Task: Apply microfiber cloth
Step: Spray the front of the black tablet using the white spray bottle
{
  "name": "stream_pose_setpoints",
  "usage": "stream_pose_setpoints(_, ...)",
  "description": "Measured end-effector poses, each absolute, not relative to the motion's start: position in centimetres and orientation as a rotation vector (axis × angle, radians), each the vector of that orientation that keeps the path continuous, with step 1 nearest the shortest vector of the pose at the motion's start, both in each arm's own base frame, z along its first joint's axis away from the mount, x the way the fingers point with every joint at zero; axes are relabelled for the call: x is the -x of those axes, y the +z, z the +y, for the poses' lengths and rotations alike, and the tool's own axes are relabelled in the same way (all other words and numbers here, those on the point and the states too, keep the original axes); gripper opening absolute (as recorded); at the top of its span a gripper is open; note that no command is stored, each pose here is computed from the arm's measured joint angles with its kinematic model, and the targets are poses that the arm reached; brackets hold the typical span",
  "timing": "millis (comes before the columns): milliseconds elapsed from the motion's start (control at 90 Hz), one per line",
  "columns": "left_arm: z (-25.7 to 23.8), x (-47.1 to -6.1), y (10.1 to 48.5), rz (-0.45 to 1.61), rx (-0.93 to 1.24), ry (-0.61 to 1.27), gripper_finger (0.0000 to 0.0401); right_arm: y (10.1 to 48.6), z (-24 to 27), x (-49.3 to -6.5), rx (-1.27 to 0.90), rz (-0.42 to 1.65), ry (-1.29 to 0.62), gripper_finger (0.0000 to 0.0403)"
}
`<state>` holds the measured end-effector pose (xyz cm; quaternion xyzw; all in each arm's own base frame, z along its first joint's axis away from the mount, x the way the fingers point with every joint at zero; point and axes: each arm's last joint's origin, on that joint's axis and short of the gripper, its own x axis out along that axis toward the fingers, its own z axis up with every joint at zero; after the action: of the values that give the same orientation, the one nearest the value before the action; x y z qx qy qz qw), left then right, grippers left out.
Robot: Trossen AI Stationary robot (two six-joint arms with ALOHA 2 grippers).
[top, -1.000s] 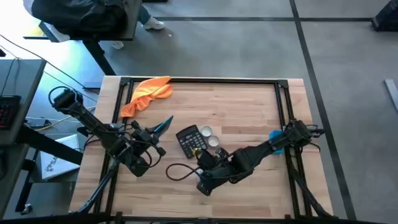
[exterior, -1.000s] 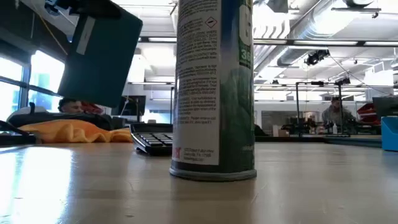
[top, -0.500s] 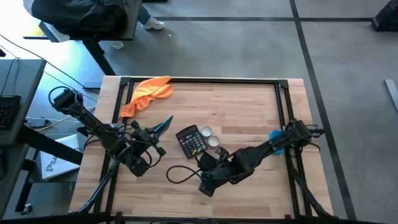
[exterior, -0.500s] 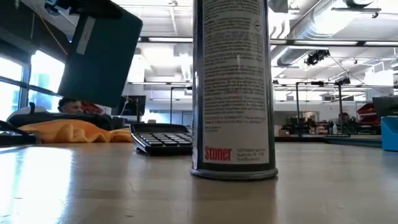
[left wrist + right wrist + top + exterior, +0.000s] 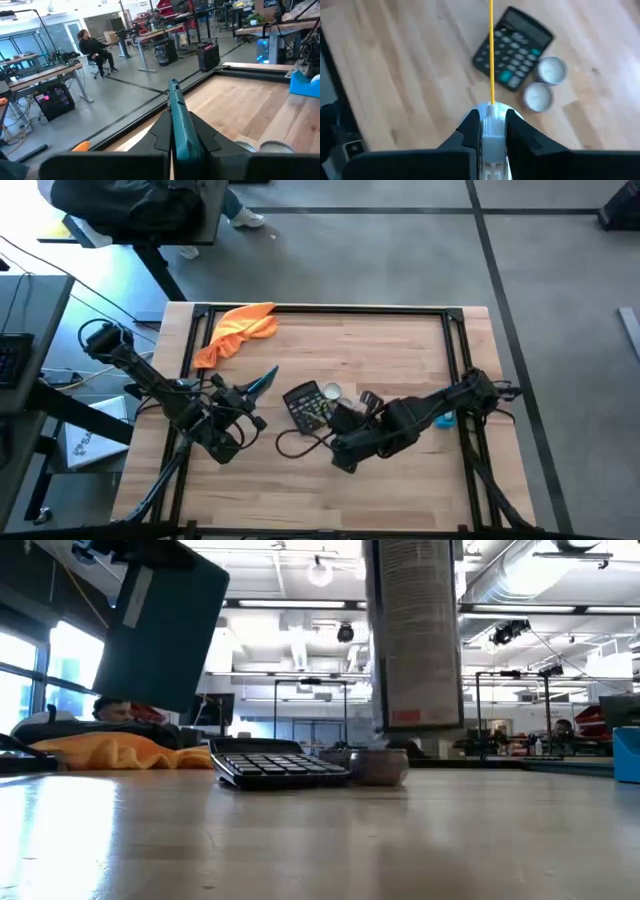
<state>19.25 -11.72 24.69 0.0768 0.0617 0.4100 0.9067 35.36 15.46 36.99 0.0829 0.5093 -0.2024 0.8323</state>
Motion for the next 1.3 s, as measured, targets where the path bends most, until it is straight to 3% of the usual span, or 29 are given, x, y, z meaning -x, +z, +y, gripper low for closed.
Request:
stream_pose_setpoints(522,-12.2,-18.9,24.7,0.126,-0.173,0.824,0.0008,41.1,5.4,-30.8,-0.126,1.033,-0.571,0.0027)
stream_pose_setpoints(667,-12.3,-18.8,24.7,0.121,-0.178,0.824,0.0008,39.9,0.7,-27.1,-0.194,1.077,-0.703,0.0027)
stream_pose_setpoints(1011,-12.3,-18.8,24.7,0.121,-0.181,0.825,0.0008,35.6,-6.6,-17.3,-0.527,0.968,-0.871,0.0026)
stream_pose_setpoints(1300,-11.9,-19.1,24.7,0.118,-0.177,0.85,0.0008,32.5,-9.2,-16.1,-0.579,0.954,-0.871,0.0045)
